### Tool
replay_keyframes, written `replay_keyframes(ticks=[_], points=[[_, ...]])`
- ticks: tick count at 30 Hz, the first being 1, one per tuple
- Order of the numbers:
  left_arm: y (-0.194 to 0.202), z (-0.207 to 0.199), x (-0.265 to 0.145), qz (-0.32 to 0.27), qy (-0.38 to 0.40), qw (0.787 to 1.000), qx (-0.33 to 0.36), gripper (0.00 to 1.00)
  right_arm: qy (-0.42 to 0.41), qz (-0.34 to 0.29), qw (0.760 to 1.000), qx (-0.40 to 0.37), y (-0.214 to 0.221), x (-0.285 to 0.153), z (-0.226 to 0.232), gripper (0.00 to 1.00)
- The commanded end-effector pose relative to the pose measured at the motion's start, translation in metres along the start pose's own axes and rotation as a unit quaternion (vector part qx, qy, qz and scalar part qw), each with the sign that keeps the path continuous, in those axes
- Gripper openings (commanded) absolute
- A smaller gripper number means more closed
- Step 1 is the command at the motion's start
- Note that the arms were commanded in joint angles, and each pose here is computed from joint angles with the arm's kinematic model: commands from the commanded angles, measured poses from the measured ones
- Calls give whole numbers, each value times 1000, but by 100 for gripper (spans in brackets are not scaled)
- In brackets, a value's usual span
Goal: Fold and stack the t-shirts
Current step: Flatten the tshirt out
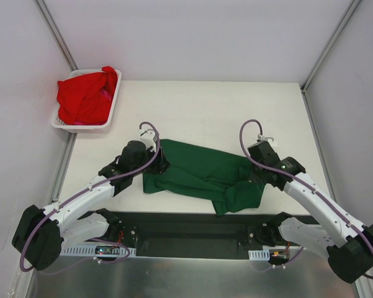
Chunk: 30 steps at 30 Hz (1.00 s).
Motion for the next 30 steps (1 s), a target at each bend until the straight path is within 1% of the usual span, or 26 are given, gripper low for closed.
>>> replay_keyframes(ticks=[1,3,6,7,10,12,14,16,18,19,20,21,22,24,26,29,30], points=[[-1,1,-2,-10,-4,1000,11,41,-76,-32,997,-7,-3,-26,10,1],[-1,1,-1,-10,-4,1000,12,41,-123,-52,991,-19,-1,-40,15,1],[-2,1,0,-8,-6,1000,12,41,-168,-93,981,-28,-7,-57,19,1],[-3,0,1,-8,-5,1000,12,41,-181,-127,974,-41,-13,-65,18,1],[-3,-2,4,-3,-1,1000,11,41,-188,-187,962,-65,-33,-80,18,1],[-4,-4,4,-2,4,1000,11,40,-168,-215,960,-69,-48,-84,16,1],[-6,-5,5,-4,5,1000,10,40,-134,-226,962,-78,-65,-75,16,1],[-7,-6,4,-7,5,1000,11,40,-118,-242,960,-78,-85,-74,21,1],[-8,-5,3,-10,4,1000,10,40,-93,-226,964,-100,-101,-56,30,1],[-8,-5,3,-10,3,1000,10,40,-93,-243,960,-101,-117,-58,37,1],[-6,-4,3,-9,3,1000,11,40,-91,-243,961,-101,-124,-52,42,1],[-7,-4,2,-11,3,1000,10,40,-71,-230,963,-123,-130,-34,47,1],[-7,-4,2,-12,2,1000,10,40,-70,-253,958,-117,-145,-35,53,1],[-6,-4,0,-15,3,1000,10,40,-57,-251,958,-128,-158,-19,62,1],[-3,-1,-1,-16,1,1000,10,40,-53,-278,951,-126,-177,-19,69,1],[-2,0,-3,-18,1,1000,11,40,-16,-293,947,-131,-191,-6,69,1],[-2,0,-4,-20,2,1000,11,40,-6,-289,948,-134,-192,0,69,1]])
Point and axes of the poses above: each gripper's point midway between its finger pads, its own x axis out along the fingers, its own z axis along the line the jaws close on, y = z × x, the point moved 5 cm from there along -x, back along the fingers, and after that the axes turned 10 degrees about -x, right-handed, at the moved point
